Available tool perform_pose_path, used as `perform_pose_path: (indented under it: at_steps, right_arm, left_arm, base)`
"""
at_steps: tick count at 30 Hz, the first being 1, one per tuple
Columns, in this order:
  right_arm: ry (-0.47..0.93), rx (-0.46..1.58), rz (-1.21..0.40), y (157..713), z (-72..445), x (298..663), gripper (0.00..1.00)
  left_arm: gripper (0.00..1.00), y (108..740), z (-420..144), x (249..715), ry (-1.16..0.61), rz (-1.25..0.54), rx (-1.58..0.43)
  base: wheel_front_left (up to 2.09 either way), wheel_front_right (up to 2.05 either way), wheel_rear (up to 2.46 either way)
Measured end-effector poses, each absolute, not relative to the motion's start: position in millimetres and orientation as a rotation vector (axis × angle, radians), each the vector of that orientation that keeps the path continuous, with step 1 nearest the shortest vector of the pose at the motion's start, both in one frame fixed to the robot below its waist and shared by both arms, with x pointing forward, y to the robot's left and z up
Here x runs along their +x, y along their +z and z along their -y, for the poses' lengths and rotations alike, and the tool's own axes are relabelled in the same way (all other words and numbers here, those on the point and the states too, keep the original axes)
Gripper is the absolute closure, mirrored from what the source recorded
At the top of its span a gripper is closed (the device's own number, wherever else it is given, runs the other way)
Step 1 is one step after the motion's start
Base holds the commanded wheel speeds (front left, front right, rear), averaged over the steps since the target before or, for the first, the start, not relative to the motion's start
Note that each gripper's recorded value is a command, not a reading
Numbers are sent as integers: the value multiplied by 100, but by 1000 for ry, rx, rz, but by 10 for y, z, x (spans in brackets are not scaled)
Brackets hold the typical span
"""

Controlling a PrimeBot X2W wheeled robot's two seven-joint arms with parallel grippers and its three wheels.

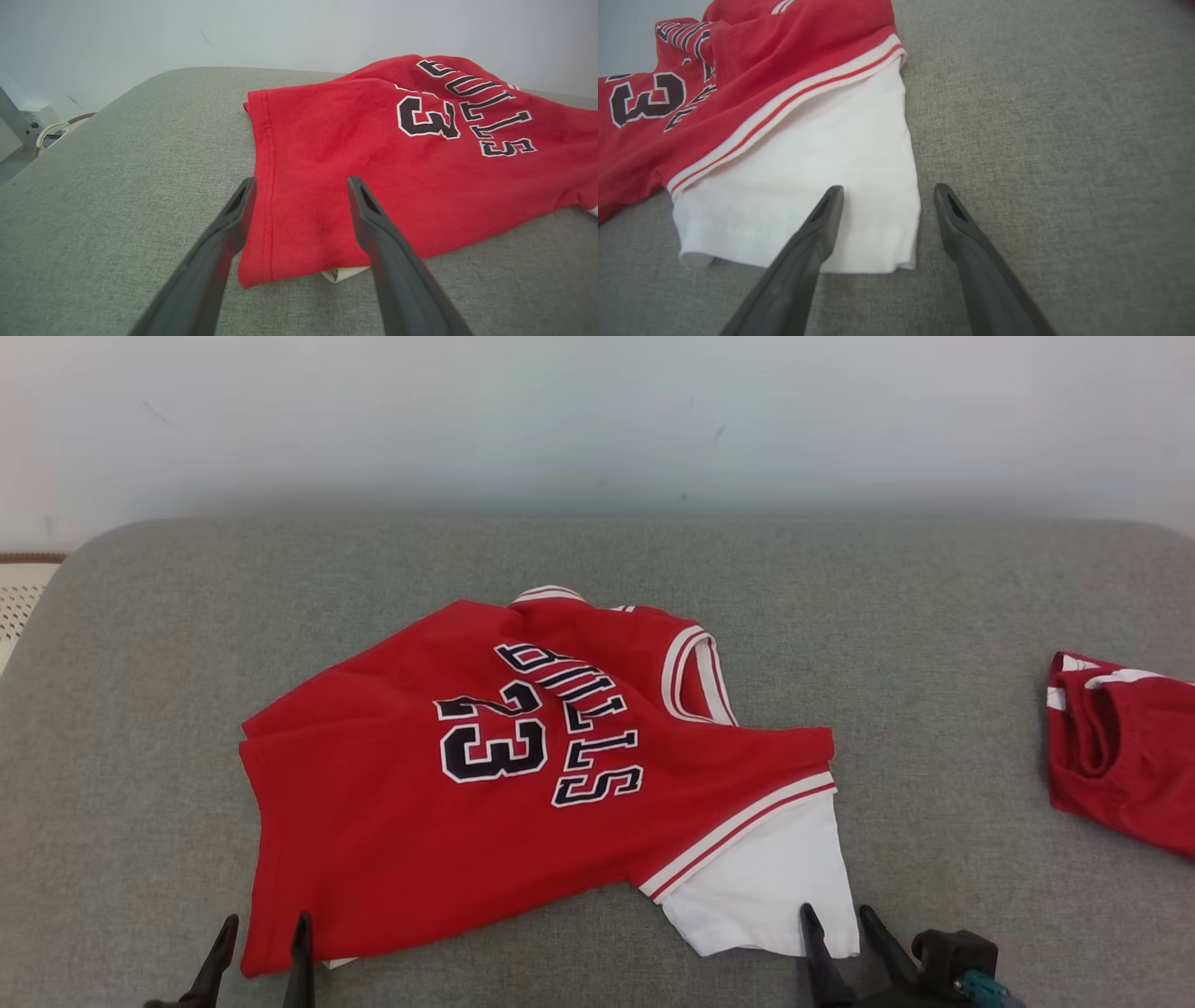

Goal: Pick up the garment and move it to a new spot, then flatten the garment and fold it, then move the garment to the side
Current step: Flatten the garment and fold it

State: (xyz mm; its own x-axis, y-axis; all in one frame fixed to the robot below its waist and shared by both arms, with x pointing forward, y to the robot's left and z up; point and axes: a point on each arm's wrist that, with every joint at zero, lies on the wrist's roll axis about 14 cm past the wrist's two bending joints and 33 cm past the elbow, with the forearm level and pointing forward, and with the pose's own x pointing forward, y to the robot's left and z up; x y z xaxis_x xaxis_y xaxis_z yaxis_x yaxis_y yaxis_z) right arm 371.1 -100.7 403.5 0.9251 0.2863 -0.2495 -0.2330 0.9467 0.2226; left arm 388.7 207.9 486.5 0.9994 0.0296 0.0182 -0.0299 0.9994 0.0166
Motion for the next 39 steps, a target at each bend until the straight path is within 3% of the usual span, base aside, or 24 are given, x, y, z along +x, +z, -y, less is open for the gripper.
perform_pose_path:
  at_steps: [24, 39]
  right_arm:
    - [260, 204, -337, 3881, 1017, 3541, 0]
    - [294, 232, -334, 3897, 886, 3660, 0]
  left_arm:
    - [0, 4810, -1970, 3934, 7, 3, -19]
    - [0, 4590, -2058, 3958, 44, -60, -104]
  base:
    - [0, 0, 0]
    - [0, 0, 0]
